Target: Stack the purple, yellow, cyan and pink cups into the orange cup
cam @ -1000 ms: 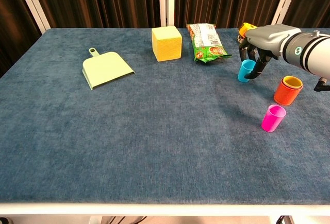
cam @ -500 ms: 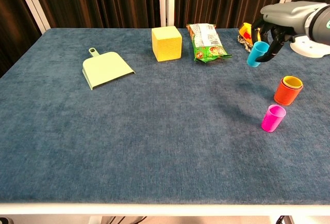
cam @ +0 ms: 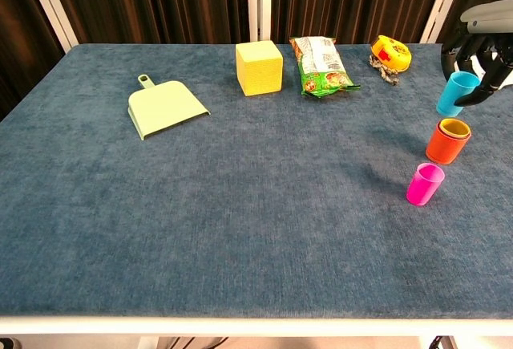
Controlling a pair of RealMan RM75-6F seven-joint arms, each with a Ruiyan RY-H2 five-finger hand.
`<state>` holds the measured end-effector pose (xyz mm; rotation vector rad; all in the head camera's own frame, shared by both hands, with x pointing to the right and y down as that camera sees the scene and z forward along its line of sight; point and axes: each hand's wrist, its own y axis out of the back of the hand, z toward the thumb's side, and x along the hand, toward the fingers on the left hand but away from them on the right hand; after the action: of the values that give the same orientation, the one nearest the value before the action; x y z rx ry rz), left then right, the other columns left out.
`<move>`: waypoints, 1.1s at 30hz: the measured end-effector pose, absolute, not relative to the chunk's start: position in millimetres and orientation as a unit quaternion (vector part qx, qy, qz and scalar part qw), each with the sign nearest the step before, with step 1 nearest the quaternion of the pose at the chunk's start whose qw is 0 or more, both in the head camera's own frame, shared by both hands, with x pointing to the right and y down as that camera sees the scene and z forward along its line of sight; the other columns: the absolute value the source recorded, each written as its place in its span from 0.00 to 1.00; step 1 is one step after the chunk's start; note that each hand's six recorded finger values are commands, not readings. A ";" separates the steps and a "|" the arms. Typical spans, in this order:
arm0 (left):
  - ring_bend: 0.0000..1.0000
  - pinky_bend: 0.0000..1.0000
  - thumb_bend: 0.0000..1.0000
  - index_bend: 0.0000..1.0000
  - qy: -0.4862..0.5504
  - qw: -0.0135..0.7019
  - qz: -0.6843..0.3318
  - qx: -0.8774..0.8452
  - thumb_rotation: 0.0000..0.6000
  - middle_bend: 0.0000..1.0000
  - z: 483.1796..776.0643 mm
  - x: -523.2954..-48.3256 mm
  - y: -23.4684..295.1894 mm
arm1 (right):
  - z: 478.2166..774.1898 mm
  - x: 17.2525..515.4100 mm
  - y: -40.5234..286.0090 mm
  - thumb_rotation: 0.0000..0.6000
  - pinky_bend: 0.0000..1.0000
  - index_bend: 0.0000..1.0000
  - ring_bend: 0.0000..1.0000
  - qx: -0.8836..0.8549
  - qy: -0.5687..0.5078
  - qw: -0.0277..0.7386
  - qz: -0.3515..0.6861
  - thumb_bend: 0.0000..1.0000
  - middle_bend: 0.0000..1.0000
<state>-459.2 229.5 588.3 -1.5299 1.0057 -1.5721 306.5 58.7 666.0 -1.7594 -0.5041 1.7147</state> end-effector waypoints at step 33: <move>0.00 0.00 0.06 0.04 0.390 0.356 -0.607 -0.594 1.00 0.00 588.1 -459.9 226.7 | 680.8 309.3 69.9 1.00 0.73 0.31 0.55 -0.665 -0.165 0.306 0.662 0.03 0.30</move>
<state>-459.9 226.7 588.1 -1.5335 1.0075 -1.5685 309.3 69.9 680.8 -1.7592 -0.4360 1.7511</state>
